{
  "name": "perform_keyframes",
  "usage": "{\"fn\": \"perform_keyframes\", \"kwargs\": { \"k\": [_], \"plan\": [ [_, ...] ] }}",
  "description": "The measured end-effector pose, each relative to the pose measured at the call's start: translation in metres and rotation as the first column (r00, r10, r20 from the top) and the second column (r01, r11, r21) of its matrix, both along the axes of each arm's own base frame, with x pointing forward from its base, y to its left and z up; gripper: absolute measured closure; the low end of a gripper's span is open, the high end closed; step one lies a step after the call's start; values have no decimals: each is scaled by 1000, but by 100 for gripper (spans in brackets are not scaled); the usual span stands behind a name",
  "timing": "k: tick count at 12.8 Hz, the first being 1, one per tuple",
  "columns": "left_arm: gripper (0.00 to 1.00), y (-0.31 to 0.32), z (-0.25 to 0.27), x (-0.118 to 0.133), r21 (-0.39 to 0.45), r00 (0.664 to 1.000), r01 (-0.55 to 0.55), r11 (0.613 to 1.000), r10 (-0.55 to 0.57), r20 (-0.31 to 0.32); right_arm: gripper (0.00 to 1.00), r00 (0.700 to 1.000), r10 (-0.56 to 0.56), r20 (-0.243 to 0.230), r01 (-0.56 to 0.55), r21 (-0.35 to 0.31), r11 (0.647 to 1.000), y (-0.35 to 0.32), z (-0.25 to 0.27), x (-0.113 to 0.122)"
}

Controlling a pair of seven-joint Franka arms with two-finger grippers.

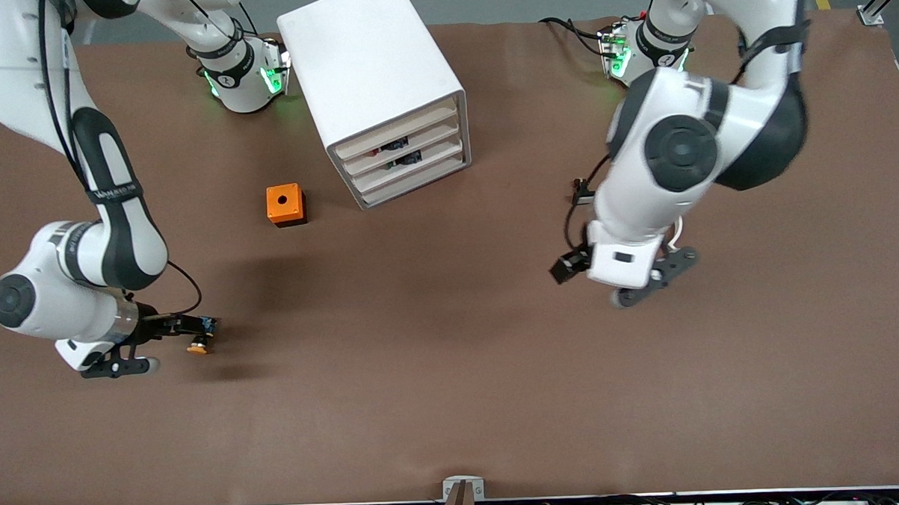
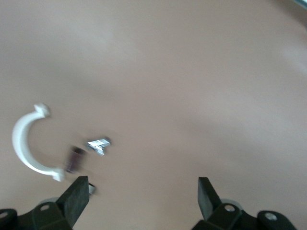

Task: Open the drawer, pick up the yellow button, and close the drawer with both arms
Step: 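Set the button on the table with the right gripper while both arms withdraw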

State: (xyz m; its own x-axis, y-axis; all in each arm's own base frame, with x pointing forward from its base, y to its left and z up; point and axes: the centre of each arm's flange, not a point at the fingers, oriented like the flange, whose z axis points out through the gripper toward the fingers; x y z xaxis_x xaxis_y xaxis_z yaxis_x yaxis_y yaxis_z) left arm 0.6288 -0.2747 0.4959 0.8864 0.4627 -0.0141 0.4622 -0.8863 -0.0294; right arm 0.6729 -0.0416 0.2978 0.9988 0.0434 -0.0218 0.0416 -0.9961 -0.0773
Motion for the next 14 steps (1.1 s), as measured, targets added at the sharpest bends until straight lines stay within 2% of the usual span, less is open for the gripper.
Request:
{"fn": "perform_keyframes", "kwargs": {
  "k": [3, 8, 14],
  "plan": [
    [0, 74, 43, 11, 20, 992, 123, 992, -124, 35, 0, 1000, -9, 20, 9, 6, 1000, -1, 66, -9],
    [0, 193, 98, -10, -14, 963, 267, 964, -267, -45, 0, 997, -66, 45, 68, -26, 997, 1, 170, -40],
    [0, 244, 135, -35, -60, 936, 346, 936, -349, -42, 0, 996, -77, 42, 78, -29, 997, 5, 255, -74]
  ]
}}
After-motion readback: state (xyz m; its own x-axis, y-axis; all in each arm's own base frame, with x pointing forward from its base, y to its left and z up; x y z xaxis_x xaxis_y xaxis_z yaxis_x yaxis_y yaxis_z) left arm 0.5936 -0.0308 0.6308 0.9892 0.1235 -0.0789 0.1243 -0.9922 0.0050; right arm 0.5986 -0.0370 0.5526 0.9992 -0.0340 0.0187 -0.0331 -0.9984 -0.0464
